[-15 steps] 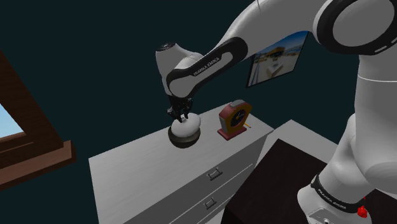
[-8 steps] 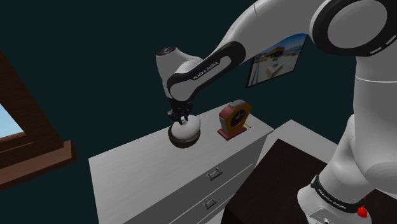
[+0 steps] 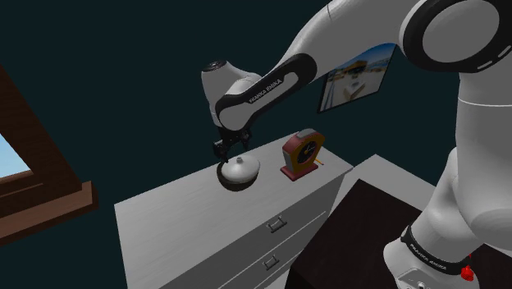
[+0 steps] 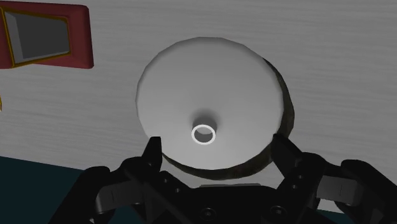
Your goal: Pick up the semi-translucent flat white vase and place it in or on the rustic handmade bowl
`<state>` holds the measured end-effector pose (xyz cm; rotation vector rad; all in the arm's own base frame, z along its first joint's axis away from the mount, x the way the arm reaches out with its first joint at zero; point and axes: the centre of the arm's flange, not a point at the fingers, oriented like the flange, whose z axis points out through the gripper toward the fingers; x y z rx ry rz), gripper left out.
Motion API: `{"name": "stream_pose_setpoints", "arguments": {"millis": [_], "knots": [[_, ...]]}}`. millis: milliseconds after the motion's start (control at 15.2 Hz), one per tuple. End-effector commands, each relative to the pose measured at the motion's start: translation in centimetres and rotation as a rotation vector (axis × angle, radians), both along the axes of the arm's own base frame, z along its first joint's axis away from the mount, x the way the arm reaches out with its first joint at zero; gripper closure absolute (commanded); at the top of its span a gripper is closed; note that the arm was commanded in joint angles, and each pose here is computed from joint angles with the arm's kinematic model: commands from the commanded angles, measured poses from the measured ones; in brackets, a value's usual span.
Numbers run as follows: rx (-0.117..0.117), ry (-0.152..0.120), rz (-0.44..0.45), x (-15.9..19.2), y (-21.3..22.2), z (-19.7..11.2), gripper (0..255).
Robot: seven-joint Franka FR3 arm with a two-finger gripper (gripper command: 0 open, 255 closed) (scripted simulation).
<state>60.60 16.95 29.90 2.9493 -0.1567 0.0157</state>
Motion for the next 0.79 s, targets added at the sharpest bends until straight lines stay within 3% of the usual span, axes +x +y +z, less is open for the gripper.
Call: {"name": "stream_pose_setpoints", "arguments": {"millis": [0,198,726], "knots": [[0.000,0.000,0.000,0.0,0.3,1.3,0],[0.000,0.000,0.000,0.0,0.9,4.9,0],[0.000,0.000,0.000,0.0,0.9,4.9,0]]}}
